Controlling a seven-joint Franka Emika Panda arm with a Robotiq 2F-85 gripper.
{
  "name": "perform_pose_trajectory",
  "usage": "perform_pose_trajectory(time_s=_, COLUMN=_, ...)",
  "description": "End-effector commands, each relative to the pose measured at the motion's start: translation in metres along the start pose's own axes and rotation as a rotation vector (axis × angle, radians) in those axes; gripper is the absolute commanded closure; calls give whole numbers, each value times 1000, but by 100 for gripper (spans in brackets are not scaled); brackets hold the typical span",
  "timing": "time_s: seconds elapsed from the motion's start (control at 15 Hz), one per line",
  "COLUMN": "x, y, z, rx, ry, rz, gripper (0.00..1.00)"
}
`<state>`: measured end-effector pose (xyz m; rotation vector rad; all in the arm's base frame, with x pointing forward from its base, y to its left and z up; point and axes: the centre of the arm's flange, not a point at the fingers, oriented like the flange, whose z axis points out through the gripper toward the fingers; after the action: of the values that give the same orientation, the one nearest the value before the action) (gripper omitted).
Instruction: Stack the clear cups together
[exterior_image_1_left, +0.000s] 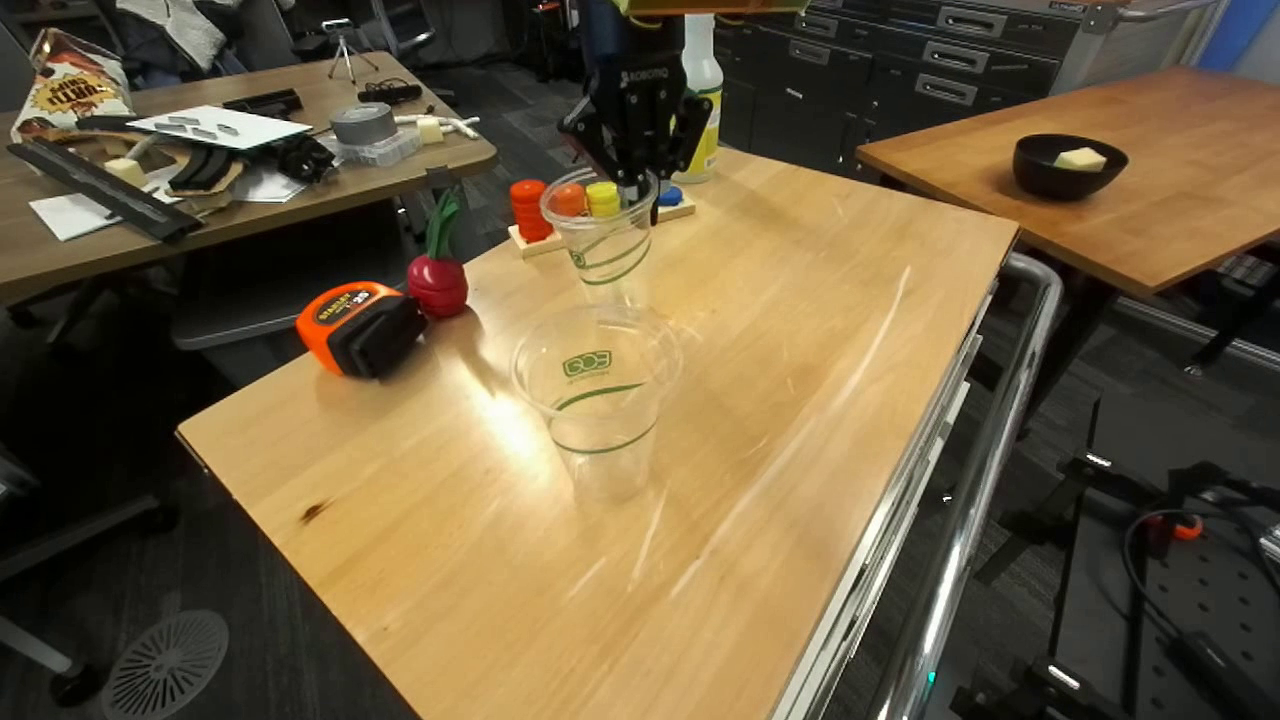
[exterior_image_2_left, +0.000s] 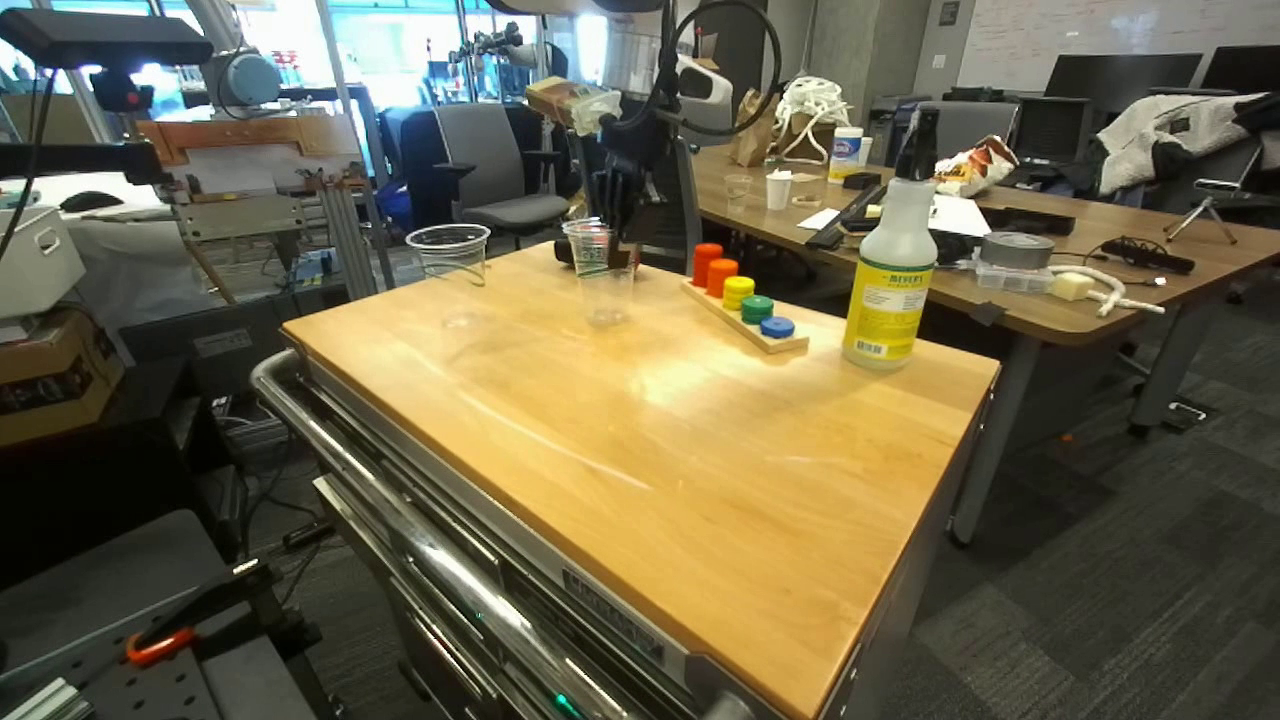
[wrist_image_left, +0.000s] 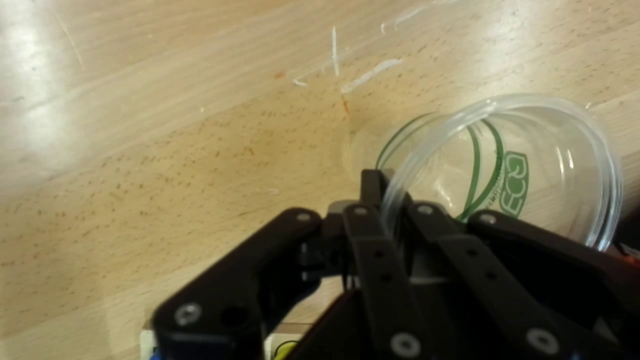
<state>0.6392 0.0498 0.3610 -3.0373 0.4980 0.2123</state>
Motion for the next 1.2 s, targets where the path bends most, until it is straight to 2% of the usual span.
perform_pose_trajectory(time_s=0.0, x=-18, y=-7, z=-46, rx=-12, ry=12, rz=6, gripper=99)
perform_pose_trajectory(time_s=0.27, x=-65, y=-29, z=-105, rx=-12, ry=104, rz=-108, gripper=99)
perform_pose_trajectory(time_s=0.6, x=-129, y=-52, z=-158, rx=29, ry=148, rz=-260, gripper=99)
perform_pose_trajectory(time_s=0.87, x=-156, y=-58, z=-168, rx=47, ry=106, rz=-359, gripper=99)
perform_pose_trajectory(time_s=1.13, x=-162, y=-58, z=-153, rx=109, ry=76, rz=-474, gripper=99)
